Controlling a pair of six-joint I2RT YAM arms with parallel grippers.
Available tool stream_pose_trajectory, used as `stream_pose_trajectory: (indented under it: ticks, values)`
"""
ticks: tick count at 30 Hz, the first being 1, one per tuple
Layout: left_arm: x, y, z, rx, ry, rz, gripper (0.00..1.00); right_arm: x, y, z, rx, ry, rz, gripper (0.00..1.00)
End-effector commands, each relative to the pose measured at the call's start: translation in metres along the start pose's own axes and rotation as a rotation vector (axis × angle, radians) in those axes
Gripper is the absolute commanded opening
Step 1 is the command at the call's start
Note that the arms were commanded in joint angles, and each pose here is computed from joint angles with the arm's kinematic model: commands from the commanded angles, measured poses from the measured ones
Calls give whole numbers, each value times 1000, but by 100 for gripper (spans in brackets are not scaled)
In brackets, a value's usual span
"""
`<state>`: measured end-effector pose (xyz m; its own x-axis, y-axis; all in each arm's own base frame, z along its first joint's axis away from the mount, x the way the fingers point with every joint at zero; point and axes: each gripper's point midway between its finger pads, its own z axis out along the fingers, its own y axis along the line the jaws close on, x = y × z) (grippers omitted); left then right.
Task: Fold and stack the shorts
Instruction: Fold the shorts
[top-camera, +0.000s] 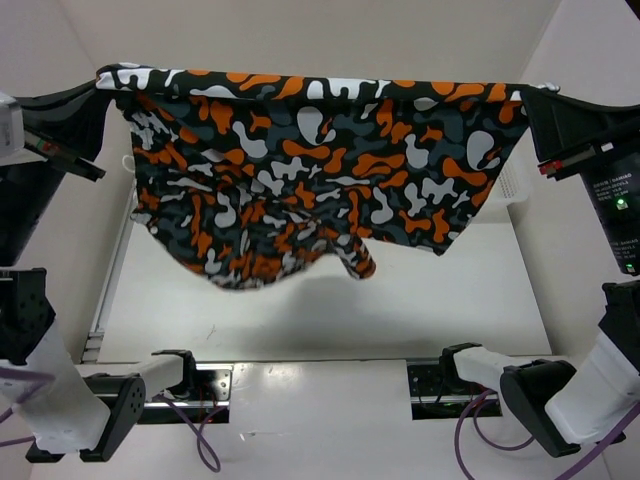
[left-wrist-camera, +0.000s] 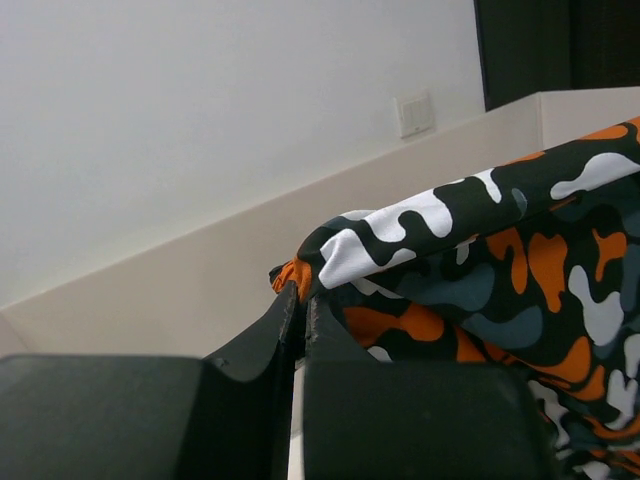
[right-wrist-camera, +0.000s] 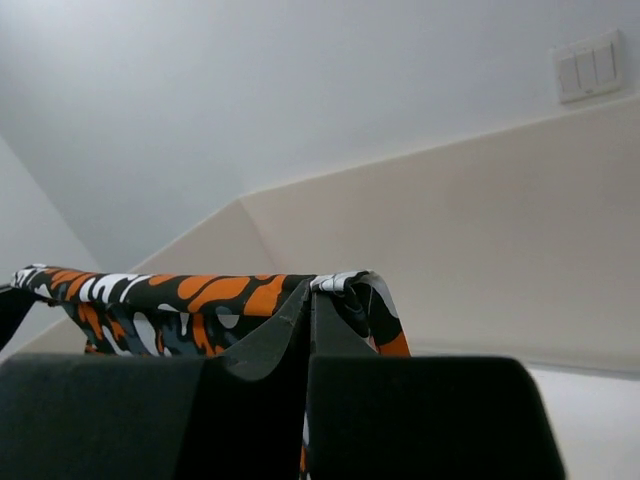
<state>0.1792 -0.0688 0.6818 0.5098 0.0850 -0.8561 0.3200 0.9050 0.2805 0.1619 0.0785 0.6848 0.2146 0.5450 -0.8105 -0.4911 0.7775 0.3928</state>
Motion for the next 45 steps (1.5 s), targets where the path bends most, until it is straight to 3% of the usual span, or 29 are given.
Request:
stream_pose_trajectory:
  ticks: [1,4,8,9,12,13,18,19,24,26,33,37,39,44,45]
  values:
    - [22,25,12,-105,48,-9,0,18,-50,11,217,34,-21,0]
    - [48,26,25,-84,92,-31,0,34,-76,21,303,48,-32,0]
    - [115,31,52,-51,199,-84,0,87,-121,42,404,142,-30,0]
    - [157,32,58,-45,277,-121,0,101,-131,49,420,170,-29,0]
    - [231,35,72,-46,386,-170,0,156,-172,75,486,274,-26,0]
    - [283,34,72,-50,479,-210,0,191,-196,84,523,348,-34,0]
    - [403,38,85,-67,617,-263,0,278,-266,113,652,479,-48,0]
    - [441,35,88,-52,672,-292,0,314,-290,117,695,545,-50,0]
    - [526,27,106,-4,745,-342,0,381,-346,129,806,642,-78,0]
    - [548,23,110,22,761,-362,0,400,-363,129,848,658,-85,0]
    - [561,18,135,109,696,-377,0,411,-372,133,868,663,-82,0]
    - [567,7,144,166,659,-385,0,423,-369,112,860,719,-77,0]
    - [561,8,150,174,636,-376,0,408,-354,111,807,688,-69,0]
    - [562,13,151,176,647,-386,0,423,-285,76,648,792,-73,0]
    - [567,11,150,185,662,-399,0,423,-249,72,578,802,-92,0]
